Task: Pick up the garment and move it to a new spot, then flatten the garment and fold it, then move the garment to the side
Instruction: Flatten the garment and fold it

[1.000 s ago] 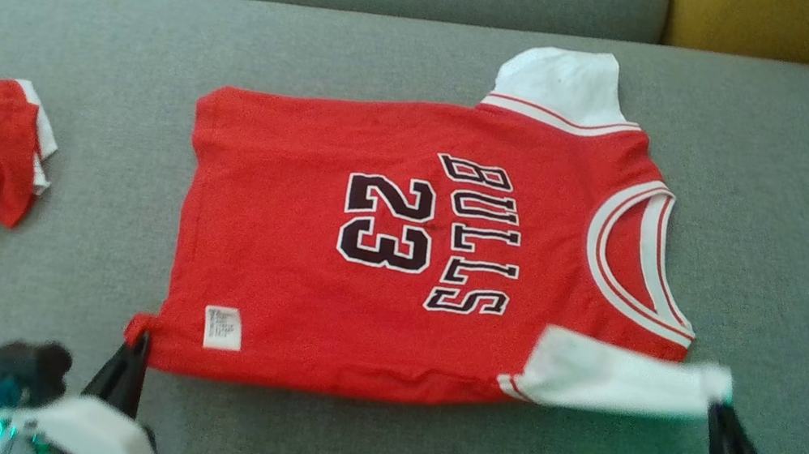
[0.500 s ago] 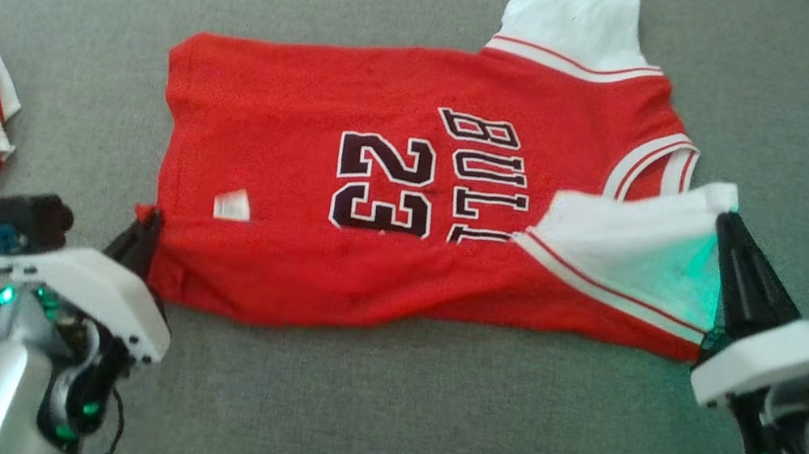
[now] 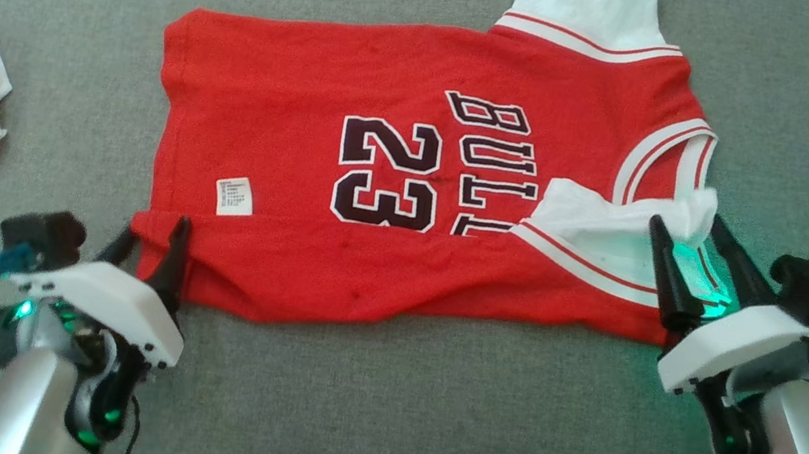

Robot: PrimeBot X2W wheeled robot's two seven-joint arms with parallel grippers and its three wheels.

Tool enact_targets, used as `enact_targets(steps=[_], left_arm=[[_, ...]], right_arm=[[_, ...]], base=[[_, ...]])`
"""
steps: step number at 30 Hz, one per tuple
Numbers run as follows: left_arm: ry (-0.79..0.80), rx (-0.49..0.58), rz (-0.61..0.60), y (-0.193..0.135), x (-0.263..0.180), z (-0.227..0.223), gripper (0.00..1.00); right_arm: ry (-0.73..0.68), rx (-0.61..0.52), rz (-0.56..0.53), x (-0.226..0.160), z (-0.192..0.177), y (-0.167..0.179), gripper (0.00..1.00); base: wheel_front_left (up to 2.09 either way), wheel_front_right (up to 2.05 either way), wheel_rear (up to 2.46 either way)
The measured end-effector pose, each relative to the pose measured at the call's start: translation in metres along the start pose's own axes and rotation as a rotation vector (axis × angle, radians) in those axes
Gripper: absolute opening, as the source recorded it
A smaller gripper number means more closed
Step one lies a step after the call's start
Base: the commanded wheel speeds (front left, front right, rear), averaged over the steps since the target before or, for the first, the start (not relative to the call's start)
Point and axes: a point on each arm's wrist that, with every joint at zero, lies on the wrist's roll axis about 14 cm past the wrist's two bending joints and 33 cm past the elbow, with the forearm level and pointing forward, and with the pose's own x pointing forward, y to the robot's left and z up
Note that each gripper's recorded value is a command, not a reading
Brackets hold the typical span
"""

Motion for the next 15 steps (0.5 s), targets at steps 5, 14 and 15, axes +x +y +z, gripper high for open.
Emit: enact_targets(steps=[5,14,15], left_arm=[[-0.188,0.044,0.017,-0.003,-0.012,0.021,1.00],[-0.473,0.169,-0.002,-0.025,-0.056,0.068,1.00],[-0.492,0.183,-0.003,-0.027,-0.060,0.071,1.00]], right_arm=[[-0.165,-0.023,-0.020,-0.006,0.034,-0.004,1.00],[-0.356,-0.058,-0.055,-0.056,0.064,0.013,1.00],[-0.355,-0.061,-0.061,-0.062,0.063,0.014,1.00]], base=[[0.00,0.00,0.00],[0.00,0.00,0.00],[0.00,0.00,0.00]])
